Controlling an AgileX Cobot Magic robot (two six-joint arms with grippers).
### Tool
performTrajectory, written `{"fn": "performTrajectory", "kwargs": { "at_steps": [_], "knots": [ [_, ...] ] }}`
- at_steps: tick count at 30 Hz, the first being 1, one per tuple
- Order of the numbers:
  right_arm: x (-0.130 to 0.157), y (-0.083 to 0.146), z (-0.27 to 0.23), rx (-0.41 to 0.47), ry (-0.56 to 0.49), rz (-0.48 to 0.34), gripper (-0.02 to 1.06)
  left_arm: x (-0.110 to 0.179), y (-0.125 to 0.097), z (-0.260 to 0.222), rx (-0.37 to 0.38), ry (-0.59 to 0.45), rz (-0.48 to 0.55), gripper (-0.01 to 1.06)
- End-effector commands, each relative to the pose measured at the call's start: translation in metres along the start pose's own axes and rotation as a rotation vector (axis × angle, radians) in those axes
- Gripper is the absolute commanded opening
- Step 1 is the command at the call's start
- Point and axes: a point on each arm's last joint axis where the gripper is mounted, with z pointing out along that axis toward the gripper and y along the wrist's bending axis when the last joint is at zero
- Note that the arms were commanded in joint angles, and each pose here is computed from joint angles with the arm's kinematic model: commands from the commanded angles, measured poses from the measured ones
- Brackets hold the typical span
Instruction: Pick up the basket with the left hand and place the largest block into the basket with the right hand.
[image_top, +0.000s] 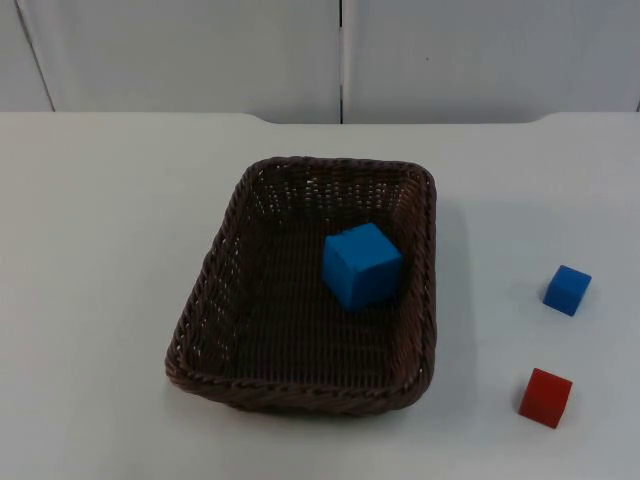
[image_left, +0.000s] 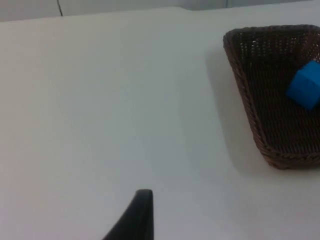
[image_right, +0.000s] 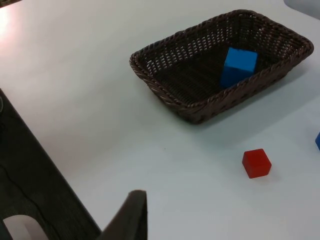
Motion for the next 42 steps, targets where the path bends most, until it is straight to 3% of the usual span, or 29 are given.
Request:
{"fn": "performTrajectory", "kwargs": {
  "at_steps": [1, 17, 30, 34, 42],
  "knots": [
    [0.0, 0.0004, 0.0001, 0.005, -0.007, 0.008, 1.05, -0.0008, 0.0004, -0.0003, -0.028, -0.021, -0.018, 1.05],
    [0.0, 0.0004, 0.0001, 0.005, -0.007, 0.011, 1.05, -0.0015, -0.0003, 0.0005, -0.173, -0.031, -0.095, 1.05],
    [0.0, 0.0005, 0.0001, 0.009, -0.007, 0.013, 1.05, -0.0015, -0.0003, 0.0005, -0.178, -0.031, -0.098, 1.05],
    [0.0001, 0.0007, 0.0, 0.041, -0.007, 0.029, 1.05, -0.0015, -0.0003, 0.0005, -0.178, -0.031, -0.098, 1.05],
    [0.0003, 0.002, -0.0006, 0.192, -0.005, 0.107, 1.05, -0.0015, -0.0003, 0.0005, -0.178, -0.031, -0.098, 1.05]
  ]
}}
